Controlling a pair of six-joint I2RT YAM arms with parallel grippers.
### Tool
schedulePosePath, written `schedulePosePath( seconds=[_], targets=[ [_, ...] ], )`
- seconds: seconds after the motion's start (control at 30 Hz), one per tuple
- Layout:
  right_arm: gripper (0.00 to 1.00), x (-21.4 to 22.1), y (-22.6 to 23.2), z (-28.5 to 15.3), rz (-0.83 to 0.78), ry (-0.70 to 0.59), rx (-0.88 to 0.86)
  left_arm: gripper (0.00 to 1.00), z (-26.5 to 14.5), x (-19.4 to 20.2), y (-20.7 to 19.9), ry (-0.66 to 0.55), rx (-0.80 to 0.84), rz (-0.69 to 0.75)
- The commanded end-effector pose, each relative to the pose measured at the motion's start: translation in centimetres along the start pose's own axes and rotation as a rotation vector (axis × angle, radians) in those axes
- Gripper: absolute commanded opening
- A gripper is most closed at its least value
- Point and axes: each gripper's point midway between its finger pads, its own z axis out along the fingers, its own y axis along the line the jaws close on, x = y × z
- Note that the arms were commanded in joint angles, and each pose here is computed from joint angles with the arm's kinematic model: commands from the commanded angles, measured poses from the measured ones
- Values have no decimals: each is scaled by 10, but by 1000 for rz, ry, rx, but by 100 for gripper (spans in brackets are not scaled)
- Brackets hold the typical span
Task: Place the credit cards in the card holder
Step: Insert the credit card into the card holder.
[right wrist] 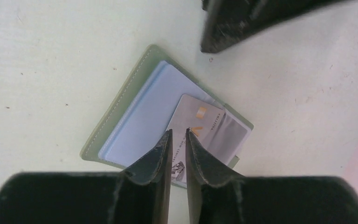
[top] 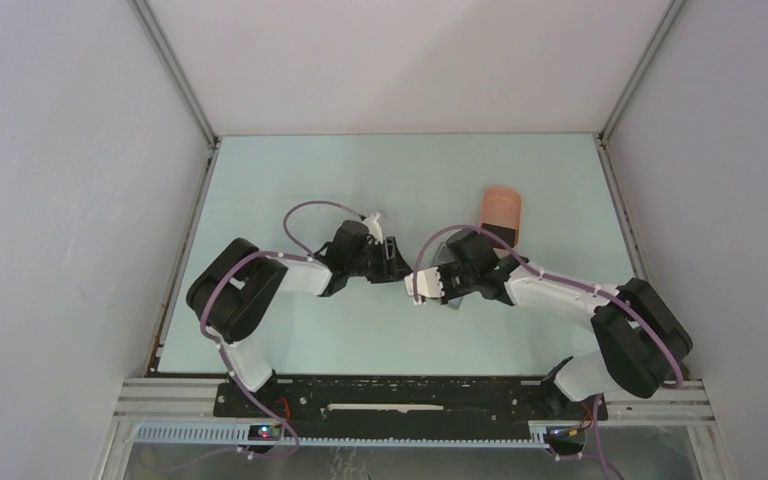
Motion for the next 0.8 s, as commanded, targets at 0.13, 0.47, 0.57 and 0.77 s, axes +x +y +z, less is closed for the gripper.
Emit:
schedulePosePath(
  seconds=[0.13, 0.47, 0.57, 0.77],
  targets=[
    [37, -18, -21, -21, 279, -131, -20, 46, -30, -11, -29, -171, 149, 70],
    [43, 2, -43, -13, 560, -100, -4, 31, -22, 1, -65, -218, 317, 65],
    [42, 17, -52, -12, 668, -95, 4, 31, -23, 2, -73, -234, 348, 28],
    [45, 47, -64, -6, 881, -33, 22, 31, -12, 14, -77, -212, 353, -65]
  ],
)
